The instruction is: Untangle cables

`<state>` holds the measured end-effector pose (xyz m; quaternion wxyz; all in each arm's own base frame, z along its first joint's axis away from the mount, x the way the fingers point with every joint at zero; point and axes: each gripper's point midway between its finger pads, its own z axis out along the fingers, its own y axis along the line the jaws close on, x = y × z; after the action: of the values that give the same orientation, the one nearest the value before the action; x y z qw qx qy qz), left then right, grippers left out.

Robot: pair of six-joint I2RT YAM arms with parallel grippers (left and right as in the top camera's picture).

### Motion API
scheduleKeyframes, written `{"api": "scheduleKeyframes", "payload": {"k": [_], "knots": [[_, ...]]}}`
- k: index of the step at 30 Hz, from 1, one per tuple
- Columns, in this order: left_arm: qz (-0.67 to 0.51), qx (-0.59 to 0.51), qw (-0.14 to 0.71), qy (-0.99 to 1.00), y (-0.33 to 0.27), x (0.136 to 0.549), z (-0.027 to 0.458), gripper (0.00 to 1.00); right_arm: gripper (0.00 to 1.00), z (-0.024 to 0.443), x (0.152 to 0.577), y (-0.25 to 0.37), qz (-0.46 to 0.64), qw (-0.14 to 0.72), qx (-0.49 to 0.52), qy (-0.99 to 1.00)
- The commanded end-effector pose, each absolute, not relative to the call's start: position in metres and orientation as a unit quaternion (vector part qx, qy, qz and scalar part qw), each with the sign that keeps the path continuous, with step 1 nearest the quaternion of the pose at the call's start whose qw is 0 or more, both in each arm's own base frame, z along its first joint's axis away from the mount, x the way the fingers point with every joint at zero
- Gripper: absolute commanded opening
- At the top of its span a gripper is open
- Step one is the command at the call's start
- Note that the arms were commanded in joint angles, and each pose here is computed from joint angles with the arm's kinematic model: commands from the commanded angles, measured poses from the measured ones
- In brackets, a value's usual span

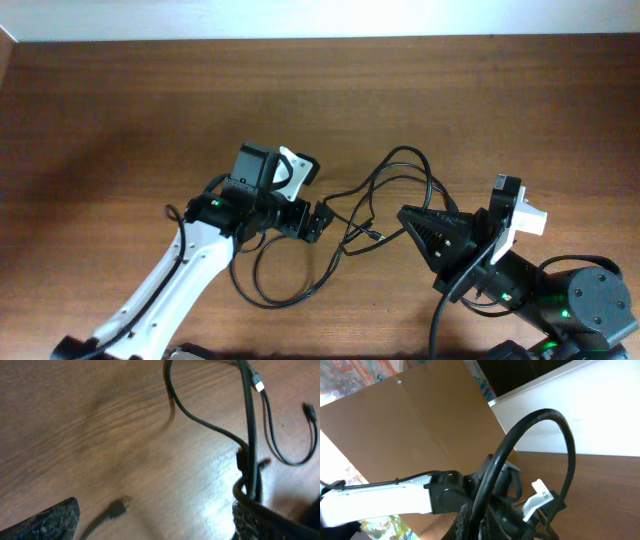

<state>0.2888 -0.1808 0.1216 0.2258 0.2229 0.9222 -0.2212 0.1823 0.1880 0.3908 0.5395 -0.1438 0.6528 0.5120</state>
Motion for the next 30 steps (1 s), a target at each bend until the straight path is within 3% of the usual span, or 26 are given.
{"api": "scheduleKeyframes", "payload": {"k": [1, 14, 19, 25, 30], "knots": [[-0.258, 0.217, 0.227, 0.914, -0.194, 0.295, 0.125, 0.99, 0.04, 0.403, 0.175, 0.188, 0.517, 0.549, -0.157, 0.638], [-0.304, 0.236, 0.252, 0.888, -0.211, 0.3, 0.142, 0.99, 0.04, 0.401, 0.175, 0.188, 0.516, 0.545, -0.156, 0.642], [-0.181, 0.198, 0.301, 0.915, -0.176, 0.332, 0.132, 0.99, 0.04, 0.401, 0.175, 0.188, 0.516, 0.545, -0.156, 0.642], [0.088, 0.12, 0.29, 0.945, -0.079, 0.34, 0.115, 0.99, 0.04, 0.401, 0.175, 0.188, 0.515, 0.546, -0.156, 0.642], [0.105, 0.096, 0.283, 0.948, -0.06, 0.341, 0.115, 0.99, 0.04, 0.401, 0.175, 0.188, 0.515, 0.546, -0.156, 0.642]]}}
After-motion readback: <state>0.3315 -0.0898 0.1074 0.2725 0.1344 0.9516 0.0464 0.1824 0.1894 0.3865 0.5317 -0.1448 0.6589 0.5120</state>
